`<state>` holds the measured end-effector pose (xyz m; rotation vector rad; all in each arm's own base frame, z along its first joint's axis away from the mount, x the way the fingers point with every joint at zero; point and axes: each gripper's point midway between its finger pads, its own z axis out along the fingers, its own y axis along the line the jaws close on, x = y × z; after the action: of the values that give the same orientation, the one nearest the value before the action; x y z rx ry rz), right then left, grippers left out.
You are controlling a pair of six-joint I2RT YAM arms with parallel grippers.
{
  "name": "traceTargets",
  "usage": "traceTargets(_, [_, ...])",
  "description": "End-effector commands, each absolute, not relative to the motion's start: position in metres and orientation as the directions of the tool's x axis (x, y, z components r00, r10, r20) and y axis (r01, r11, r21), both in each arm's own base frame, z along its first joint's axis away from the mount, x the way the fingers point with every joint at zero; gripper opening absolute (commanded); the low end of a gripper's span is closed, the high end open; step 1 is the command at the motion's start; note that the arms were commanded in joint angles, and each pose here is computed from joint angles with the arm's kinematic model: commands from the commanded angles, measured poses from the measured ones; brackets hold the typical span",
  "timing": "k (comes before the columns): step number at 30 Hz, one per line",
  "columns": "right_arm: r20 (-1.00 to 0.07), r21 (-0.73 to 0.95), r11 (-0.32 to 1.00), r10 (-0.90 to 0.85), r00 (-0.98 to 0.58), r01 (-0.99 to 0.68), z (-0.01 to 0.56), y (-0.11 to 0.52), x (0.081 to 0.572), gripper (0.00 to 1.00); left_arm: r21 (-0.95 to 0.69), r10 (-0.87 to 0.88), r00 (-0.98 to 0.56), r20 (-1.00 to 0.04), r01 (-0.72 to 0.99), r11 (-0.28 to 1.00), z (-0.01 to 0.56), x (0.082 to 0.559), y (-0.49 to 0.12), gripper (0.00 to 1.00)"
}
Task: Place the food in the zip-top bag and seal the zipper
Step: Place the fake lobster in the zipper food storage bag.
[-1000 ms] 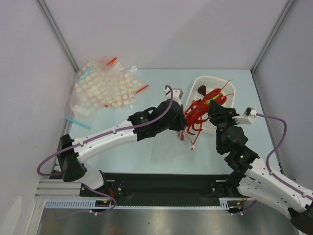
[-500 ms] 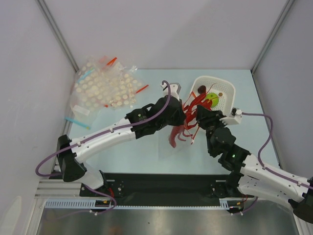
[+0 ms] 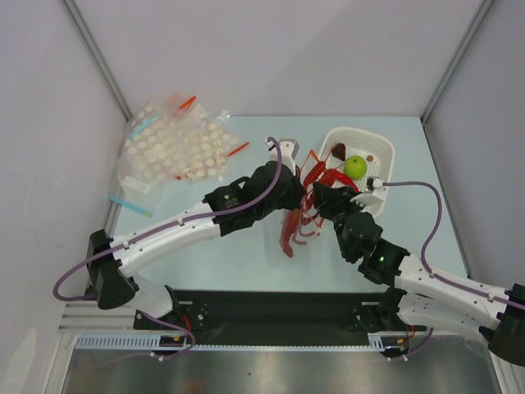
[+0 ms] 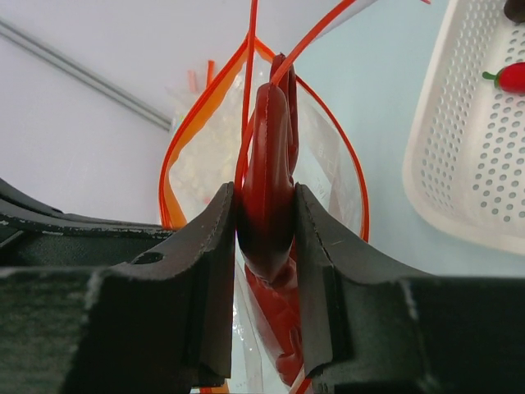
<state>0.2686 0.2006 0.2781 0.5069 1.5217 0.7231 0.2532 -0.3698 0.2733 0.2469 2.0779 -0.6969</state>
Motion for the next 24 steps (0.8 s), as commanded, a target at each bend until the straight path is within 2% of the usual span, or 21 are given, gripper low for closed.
traceTargets(1, [-0.693,0.715,0.671,0.718,-0.068,-0.197,0.311,0.210,0.267,0.00,-0.374,-0.114,-0.481,-0.869,0.488,0.789,0.301,0.258,-0.369,0.00])
traceTargets(9, [-0.641,0.762,0.617,0.763,-0.090,-0.194,0.329,0.209,0.263,0.00,-0.356,-0.128,-0.441,-0.889,0.487,0.797,0.318,0.262,-0.365,0.00])
traceTargets(13, [-0.671,0.734,0.626,0.728,-0.141,-0.261,0.358,0.222,0.256,0.00,-0.384,-0.168,-0.415,-0.894,0.520,0.763,0.351,0.256,-0.361,0.00])
traceTargets(18, [-0.699,0.713,0.640,0.676,-0.232,-0.285,0.344,0.242,0.253,0.00,-0.404,-0.225,-0.362,-0.905,0.564,0.720,0.376,0.247,-0.352,0.00])
traceTargets(24, [-0.757,0.653,0.661,0.585,-0.290,-0.370,0.326,0.266,0.249,0.00,-0.369,-0.237,-0.303,-0.923,0.529,0.764,0.374,0.253,-0.334,0.00])
